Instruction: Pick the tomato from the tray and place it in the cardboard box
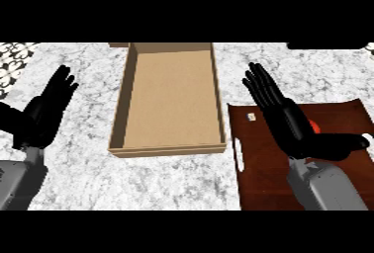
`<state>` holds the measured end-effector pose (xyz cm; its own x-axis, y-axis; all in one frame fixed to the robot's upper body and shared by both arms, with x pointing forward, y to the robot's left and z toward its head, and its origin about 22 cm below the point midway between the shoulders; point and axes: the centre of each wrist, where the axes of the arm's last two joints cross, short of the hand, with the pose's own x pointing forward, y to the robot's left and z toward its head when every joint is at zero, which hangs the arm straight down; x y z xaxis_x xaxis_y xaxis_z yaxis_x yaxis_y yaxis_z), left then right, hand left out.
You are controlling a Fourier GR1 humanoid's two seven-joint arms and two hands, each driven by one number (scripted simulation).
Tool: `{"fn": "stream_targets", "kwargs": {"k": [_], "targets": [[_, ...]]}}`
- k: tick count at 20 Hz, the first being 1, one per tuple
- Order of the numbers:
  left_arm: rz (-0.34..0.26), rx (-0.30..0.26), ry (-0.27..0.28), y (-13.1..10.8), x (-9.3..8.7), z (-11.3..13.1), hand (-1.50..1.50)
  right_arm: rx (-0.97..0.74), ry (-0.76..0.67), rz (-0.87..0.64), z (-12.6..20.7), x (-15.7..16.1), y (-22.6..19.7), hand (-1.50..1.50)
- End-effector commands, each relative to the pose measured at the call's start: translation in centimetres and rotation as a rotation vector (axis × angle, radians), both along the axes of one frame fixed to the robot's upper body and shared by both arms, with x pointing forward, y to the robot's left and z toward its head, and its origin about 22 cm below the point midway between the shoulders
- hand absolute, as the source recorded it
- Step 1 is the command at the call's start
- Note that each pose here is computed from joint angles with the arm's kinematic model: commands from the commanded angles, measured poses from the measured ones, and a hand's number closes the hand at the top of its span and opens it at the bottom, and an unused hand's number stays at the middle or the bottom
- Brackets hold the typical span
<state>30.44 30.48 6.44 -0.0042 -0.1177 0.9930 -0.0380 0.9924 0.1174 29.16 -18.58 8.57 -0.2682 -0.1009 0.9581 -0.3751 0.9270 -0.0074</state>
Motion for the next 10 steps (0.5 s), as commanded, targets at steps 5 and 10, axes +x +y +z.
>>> {"fn": "stream_targets", "kwargs": {"k": [5, 10], "targets": [[0.07, 0.244, 0.042, -0.1, -3.0, -4.0, 0.0, 0.084, -0.17, 0.148, 4.0, 4.2, -7.5, -1.5], [0.058, 0.254, 0.101, -1.3, -4.1, -4.8, 0.0, -0.203, -0.044, -0.309, -0.7, 4.6, -13.2, -1.5]]}}
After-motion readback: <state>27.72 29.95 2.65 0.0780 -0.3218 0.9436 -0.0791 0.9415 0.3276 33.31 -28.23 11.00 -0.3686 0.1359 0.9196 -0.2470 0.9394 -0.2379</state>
